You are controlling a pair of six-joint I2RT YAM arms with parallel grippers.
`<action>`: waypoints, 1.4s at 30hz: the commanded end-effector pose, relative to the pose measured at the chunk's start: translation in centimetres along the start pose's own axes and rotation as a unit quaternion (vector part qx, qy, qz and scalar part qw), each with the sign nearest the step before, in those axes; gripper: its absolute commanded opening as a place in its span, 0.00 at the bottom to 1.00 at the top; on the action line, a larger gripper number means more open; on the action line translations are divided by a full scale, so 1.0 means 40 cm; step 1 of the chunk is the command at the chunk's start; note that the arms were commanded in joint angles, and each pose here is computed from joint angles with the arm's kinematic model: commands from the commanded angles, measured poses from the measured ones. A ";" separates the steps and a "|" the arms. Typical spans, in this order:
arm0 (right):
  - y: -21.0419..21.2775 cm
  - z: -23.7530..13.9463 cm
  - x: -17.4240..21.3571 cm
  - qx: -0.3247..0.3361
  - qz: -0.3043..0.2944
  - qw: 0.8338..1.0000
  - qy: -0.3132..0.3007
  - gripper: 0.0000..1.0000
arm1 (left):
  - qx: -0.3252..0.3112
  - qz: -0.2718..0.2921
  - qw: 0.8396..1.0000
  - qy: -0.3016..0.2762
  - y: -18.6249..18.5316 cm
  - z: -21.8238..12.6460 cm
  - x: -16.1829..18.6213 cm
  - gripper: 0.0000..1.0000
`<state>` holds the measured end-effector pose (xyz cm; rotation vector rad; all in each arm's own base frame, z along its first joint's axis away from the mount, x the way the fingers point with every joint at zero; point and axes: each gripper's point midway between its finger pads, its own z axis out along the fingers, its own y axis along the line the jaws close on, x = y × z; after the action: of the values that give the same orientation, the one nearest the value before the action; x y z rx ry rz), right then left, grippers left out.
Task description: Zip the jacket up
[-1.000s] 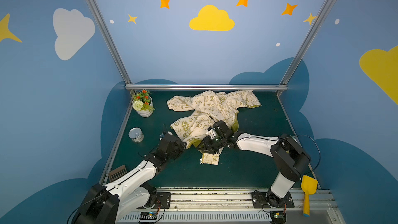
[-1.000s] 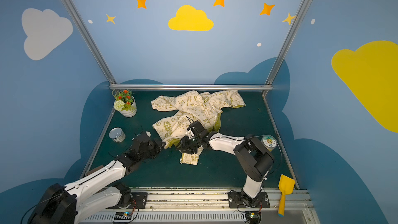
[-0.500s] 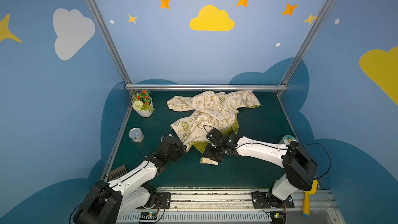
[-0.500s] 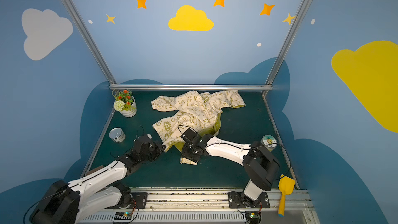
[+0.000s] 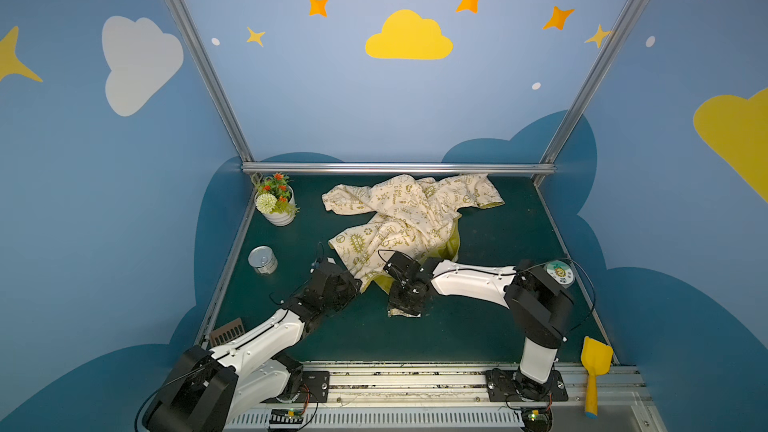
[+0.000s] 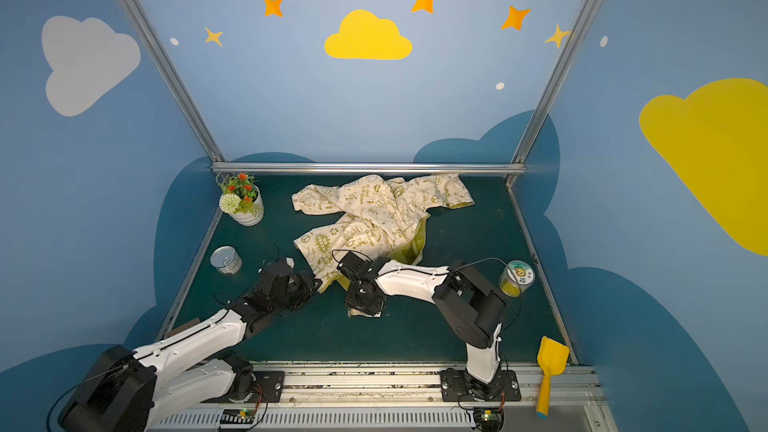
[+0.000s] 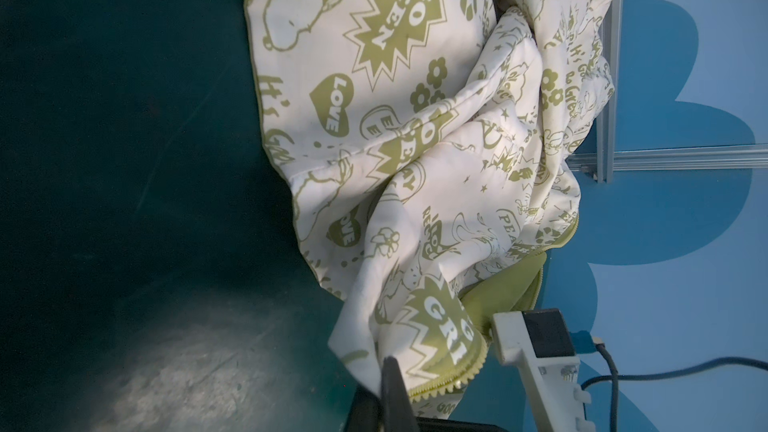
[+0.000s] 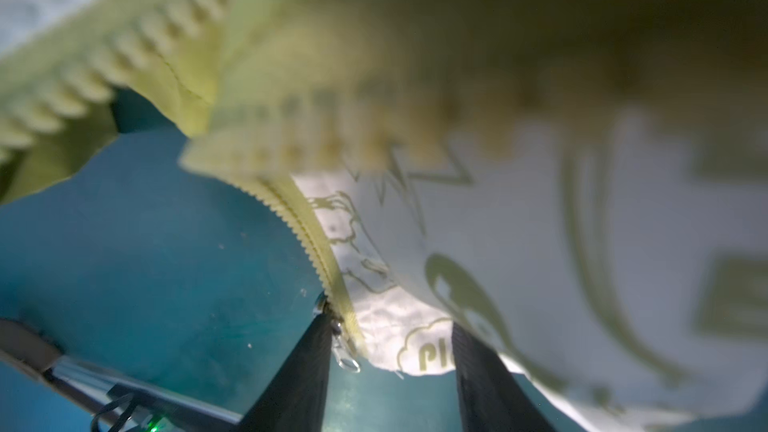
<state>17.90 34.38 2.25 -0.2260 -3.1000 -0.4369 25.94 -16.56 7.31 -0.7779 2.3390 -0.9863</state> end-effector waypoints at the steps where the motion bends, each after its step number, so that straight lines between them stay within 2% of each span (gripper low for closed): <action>1: -0.092 0.052 0.032 0.102 -0.005 0.995 0.008 0.45 | -0.002 0.008 1.000 -0.005 0.007 -0.007 -0.003 0.03; 7: -0.080 0.053 0.040 0.131 -0.032 0.991 0.000 0.35 | -0.005 0.008 1.000 -0.015 0.014 -0.018 -0.009 0.03; 13: -0.142 0.108 0.060 0.167 0.007 0.985 0.034 0.29 | -0.007 0.010 1.000 -0.019 0.017 -0.020 -0.013 0.03; 16: -0.146 0.104 0.062 0.163 0.001 0.986 0.034 0.20 | -0.007 0.007 1.000 -0.023 0.020 -0.022 -0.017 0.03; 18: -0.145 0.110 0.065 0.154 0.002 0.987 0.043 0.04 | -0.008 0.004 1.000 -0.027 0.027 -0.024 -0.023 0.03; 19: -0.142 0.108 0.064 0.151 0.000 0.988 0.043 0.00 | -0.007 0.003 1.000 -0.028 0.027 -0.024 -0.024 0.03; 21: -0.130 0.103 0.058 0.138 -0.007 0.990 0.039 0.00 | -0.004 0.003 1.000 -0.027 0.022 -0.028 -0.025 0.03; 25: -0.087 0.066 0.055 0.081 -0.025 0.996 0.025 0.00 | 0.002 0.009 1.000 -0.018 0.010 -0.034 -0.019 0.03; 30: -0.001 -0.039 0.046 -0.035 -0.092 0.995 -0.006 0.00 | 0.032 0.023 0.999 -0.001 -0.032 -0.035 -0.011 0.03; 36: 0.061 -0.160 0.017 -0.160 -0.141 0.974 -0.081 0.00 | 0.130 0.050 0.990 -0.016 -0.163 -0.062 -0.035 0.03; 40: 0.084 -0.229 -0.032 -0.237 -0.147 0.950 -0.140 0.00 | 0.213 0.091 0.972 -0.041 -0.286 -0.116 -0.061 0.03; 42: 0.082 -0.263 -0.061 -0.251 -0.145 0.941 -0.176 0.00 | 0.240 0.106 0.964 -0.048 -0.335 -0.141 -0.066 0.03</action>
<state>18.54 33.75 10.71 0.1450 -3.2371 -1.1298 27.73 -18.60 15.37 -0.5340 2.1092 -1.2190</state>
